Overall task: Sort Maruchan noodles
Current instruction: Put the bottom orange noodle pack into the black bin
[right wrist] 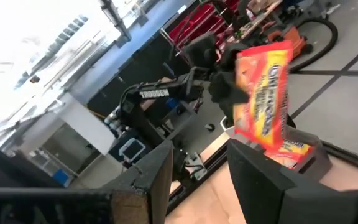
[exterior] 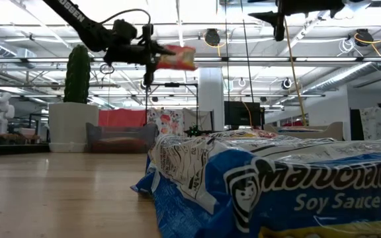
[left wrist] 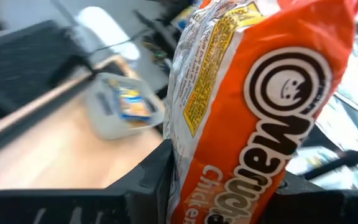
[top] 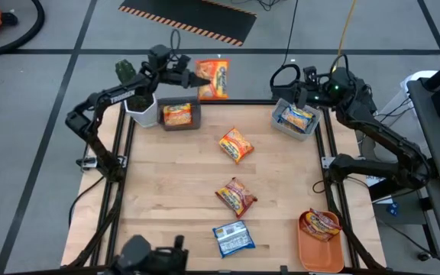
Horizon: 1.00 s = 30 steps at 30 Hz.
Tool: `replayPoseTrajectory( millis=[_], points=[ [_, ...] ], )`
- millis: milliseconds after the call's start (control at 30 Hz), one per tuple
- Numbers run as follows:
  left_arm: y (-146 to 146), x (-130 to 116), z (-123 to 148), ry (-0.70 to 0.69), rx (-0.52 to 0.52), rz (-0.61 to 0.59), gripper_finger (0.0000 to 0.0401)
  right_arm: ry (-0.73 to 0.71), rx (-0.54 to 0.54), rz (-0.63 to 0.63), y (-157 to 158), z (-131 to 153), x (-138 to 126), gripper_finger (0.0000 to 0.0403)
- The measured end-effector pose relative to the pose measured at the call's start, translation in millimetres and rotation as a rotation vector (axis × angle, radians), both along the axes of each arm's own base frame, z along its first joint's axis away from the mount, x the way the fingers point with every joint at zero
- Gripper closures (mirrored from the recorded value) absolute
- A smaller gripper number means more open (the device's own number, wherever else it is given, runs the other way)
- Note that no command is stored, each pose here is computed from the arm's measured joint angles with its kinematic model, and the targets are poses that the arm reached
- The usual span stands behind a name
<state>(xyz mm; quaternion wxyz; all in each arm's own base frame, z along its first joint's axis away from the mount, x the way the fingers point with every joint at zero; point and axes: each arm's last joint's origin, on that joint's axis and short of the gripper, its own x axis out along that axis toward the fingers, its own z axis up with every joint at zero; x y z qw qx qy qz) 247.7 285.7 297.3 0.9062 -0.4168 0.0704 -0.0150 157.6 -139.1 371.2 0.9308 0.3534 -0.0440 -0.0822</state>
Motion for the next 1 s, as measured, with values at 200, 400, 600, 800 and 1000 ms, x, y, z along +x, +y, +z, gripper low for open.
replayPoseTrajectory(
  millis=[200,400,600,800,1000],
  points=[
    [8.3,-33.2,-0.4,0.099,-0.004,0.091,0.0277,0.012,-0.022,-0.017,-8.3,-0.8,-8.7,0.0257],
    [-4.2,-63.6,10.8,0.239,0.048,0.2,0.0277,0.028,-0.003,-0.014,-16.0,-10.0,-16.4,0.0257],
    [-20.2,-71.0,4.7,0.489,0.093,0.315,0.0277,0.038,0.007,-0.037,-22.0,-15.6,-19.7,0.0257],
    [-19.7,-73.1,-17.2,0.652,-0.046,0.353,0.0277,-0.045,0.026,-0.173,-33.8,-10.4,-19.5,0.0257],
    [-13.6,-81.4,-22.3,0.698,-0.12,0.44,0.0277,-0.212,-0.05,-0.261,-39.6,5.4,-19.3,0.0257]
  ],
)
